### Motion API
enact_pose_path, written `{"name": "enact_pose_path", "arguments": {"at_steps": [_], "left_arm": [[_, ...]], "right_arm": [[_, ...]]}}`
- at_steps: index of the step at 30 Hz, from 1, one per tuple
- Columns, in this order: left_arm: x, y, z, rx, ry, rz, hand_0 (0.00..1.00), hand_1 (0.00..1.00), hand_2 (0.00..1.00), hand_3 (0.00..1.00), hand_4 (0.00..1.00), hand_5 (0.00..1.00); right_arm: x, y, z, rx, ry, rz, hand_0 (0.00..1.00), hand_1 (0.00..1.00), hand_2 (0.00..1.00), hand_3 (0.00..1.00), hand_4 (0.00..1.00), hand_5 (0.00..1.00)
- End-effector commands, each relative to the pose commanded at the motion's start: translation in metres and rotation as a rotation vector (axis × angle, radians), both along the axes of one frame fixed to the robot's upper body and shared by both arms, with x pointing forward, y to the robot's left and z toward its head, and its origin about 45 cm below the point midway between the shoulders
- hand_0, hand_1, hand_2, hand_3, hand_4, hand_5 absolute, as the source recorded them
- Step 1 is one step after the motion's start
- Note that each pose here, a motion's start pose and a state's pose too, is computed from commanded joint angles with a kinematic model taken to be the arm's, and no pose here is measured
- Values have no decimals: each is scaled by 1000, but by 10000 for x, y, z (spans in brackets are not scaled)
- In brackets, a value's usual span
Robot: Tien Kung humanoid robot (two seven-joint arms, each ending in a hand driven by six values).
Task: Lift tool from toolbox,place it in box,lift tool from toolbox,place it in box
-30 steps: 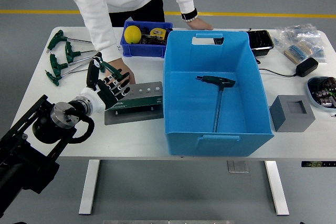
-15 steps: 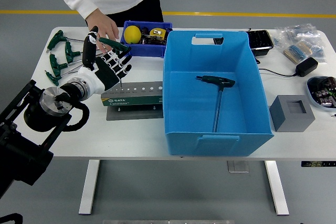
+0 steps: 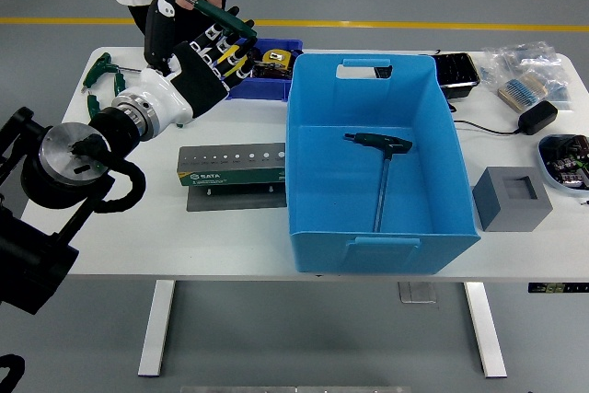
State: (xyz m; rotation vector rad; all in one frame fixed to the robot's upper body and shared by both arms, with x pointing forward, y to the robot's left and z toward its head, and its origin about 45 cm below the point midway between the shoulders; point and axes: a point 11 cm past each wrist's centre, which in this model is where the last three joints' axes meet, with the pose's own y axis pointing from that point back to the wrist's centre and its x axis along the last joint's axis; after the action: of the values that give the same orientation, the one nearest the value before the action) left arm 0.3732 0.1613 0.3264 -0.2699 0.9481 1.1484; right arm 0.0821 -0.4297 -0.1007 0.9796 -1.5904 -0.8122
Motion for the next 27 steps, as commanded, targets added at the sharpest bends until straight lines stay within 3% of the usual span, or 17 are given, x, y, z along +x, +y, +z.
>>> {"name": "enact_pose_path", "arguments": {"at_steps": [5,11,20,27], "left_arm": [[-26,-238,107,-5,-16,-70,259,488,735,644,934,942],[-80,-537,61,-12,27,-161,259,483,724,641,936,939],[-61,-856,-298,50,162,-242,262,481,717,636,941,926],[-105,-1027,-485,71,209,-289,261,481,716,634,939,921]], "right_arm": [[8,1,1,0,0,2,668,639,705,573,827,742],[18,-2,5,-1,-1,4,667,639,705,573,828,743],[62,-27,23,-6,-9,8,666,638,705,572,829,743],[88,-35,31,-7,-15,6,666,637,705,573,829,743]]}}
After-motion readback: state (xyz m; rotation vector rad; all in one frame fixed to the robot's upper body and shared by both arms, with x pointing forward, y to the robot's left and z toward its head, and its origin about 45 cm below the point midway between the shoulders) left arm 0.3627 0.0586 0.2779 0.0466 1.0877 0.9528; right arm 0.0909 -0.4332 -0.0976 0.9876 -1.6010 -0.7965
